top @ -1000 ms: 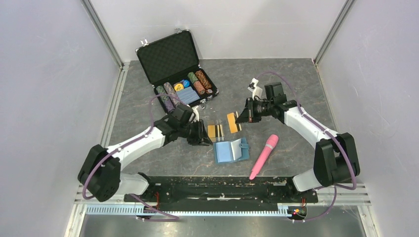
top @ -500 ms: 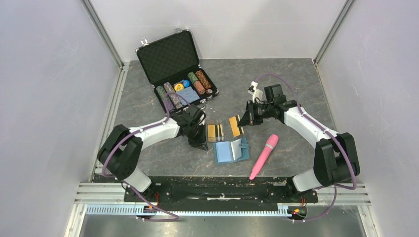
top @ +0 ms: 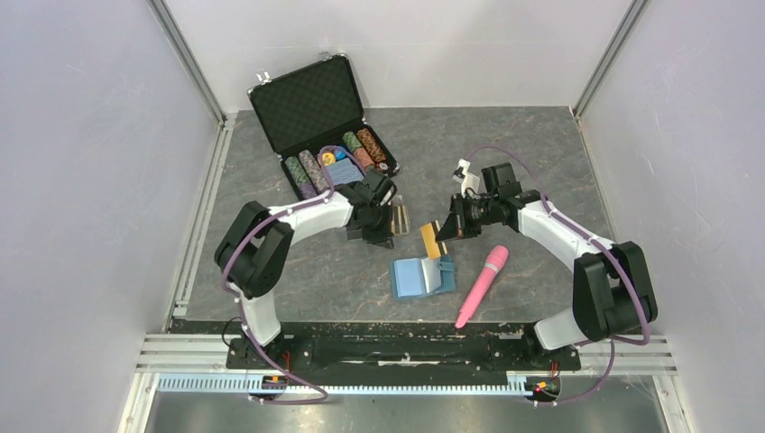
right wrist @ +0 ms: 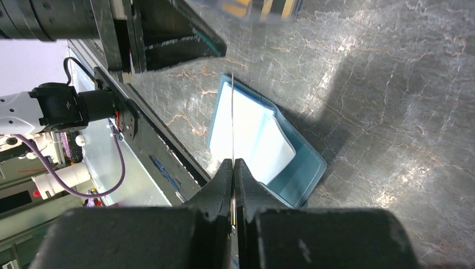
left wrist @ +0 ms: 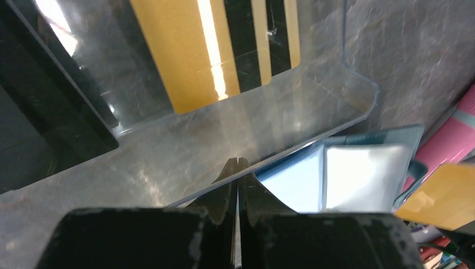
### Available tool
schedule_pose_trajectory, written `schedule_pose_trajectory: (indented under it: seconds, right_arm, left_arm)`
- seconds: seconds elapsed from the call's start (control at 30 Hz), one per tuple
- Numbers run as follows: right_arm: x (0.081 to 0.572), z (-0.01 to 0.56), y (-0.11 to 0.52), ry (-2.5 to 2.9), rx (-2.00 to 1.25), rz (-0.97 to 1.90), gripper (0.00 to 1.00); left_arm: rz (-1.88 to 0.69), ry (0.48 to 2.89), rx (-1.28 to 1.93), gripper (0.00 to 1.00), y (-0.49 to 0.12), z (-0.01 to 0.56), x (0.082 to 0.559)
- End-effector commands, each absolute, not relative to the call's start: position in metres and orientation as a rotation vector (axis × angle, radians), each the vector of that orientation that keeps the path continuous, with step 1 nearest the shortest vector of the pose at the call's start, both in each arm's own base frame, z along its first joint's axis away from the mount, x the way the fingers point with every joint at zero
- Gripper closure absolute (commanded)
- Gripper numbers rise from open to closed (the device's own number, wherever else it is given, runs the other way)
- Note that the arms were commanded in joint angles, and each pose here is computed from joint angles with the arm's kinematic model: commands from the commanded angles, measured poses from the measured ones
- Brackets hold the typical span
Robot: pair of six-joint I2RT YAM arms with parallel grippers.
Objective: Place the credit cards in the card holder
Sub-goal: Insert the credit card into the card holder.
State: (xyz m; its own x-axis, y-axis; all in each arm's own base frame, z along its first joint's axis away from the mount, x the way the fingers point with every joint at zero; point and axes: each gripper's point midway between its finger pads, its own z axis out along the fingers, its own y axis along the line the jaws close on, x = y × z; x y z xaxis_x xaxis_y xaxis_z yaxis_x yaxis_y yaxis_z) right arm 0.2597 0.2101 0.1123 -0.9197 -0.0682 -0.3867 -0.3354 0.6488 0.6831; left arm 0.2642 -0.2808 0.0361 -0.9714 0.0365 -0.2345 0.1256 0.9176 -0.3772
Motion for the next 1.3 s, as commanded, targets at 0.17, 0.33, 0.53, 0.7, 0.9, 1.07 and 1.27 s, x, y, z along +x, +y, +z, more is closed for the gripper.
schedule_pose_trajectory:
  seconds: [0.17, 0.33, 0.53, 0.7, 0.9, 1.07, 1.27]
  right_arm:
    - [0.247, 0.116, 0.210, 2.500, -0.358, 1.197, 1.00]
    - [0.235, 0.114, 0.217, 2.512, -0.324, 1.272, 1.00]
    - [0.215, 0.098, 0.225, 2.563, -0.320, 1.277, 1.00]
    - [0.201, 0.077, 0.221, 2.566, -0.241, 1.272, 1.00]
    - [0.197, 0.058, 0.213, 2.565, -0.200, 1.217, 1.00]
    - [0.202, 0.052, 0.213, 2.553, -0.183, 1.196, 1.00]
    - [0.207, 0.051, 0.217, 2.529, -0.169, 1.222, 1.00]
  left_arm:
    - [-0.619, 2.768, 0.186, 0.92, -0.299, 0.057, 0.291]
    - [-0.655, 2.776, 0.145, 0.86, -0.285, 0.065, 0.264]
    - [-0.736, 2.794, 0.058, 0.84, -0.272, 0.061, 0.218]
    - [-0.768, 2.810, -0.016, 0.83, -0.268, 0.050, 0.194]
    - [-0.792, 2.838, -0.019, 0.84, -0.275, 0.038, 0.183]
    - [-0.775, 2.880, 0.011, 0.85, -0.279, 0.026, 0.183]
    - [-0.765, 2.917, 0.036, 0.86, -0.284, 0.018, 0.183]
